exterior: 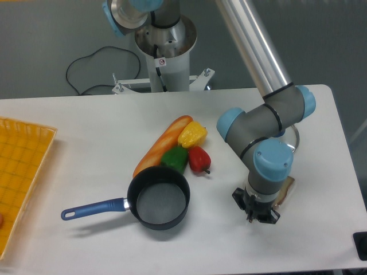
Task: Pick up the toast
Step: 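Lift the bagged toast up off the table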
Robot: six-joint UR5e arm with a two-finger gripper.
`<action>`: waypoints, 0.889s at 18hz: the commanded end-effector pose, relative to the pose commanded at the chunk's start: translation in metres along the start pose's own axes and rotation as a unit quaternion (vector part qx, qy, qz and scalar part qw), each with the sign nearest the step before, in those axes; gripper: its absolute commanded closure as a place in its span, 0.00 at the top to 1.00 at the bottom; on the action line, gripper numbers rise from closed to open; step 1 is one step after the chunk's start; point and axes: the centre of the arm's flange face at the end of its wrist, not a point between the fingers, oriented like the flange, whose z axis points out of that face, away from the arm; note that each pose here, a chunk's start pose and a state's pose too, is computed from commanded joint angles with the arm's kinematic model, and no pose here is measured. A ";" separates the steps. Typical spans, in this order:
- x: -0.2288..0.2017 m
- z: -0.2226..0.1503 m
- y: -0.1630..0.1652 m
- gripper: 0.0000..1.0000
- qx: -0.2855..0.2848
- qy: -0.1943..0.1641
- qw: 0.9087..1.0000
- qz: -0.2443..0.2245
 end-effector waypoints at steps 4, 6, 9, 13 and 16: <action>0.000 -0.023 0.019 0.04 -0.022 0.010 1.000 0.000; 0.002 -0.033 0.023 0.04 -0.025 0.020 0.999 -0.002; 0.003 -0.043 0.022 0.04 -0.023 0.020 1.000 0.000; 0.000 -0.053 0.017 0.04 -0.014 0.018 1.000 0.004; 0.001 -0.060 0.010 0.04 -0.013 0.015 1.000 0.008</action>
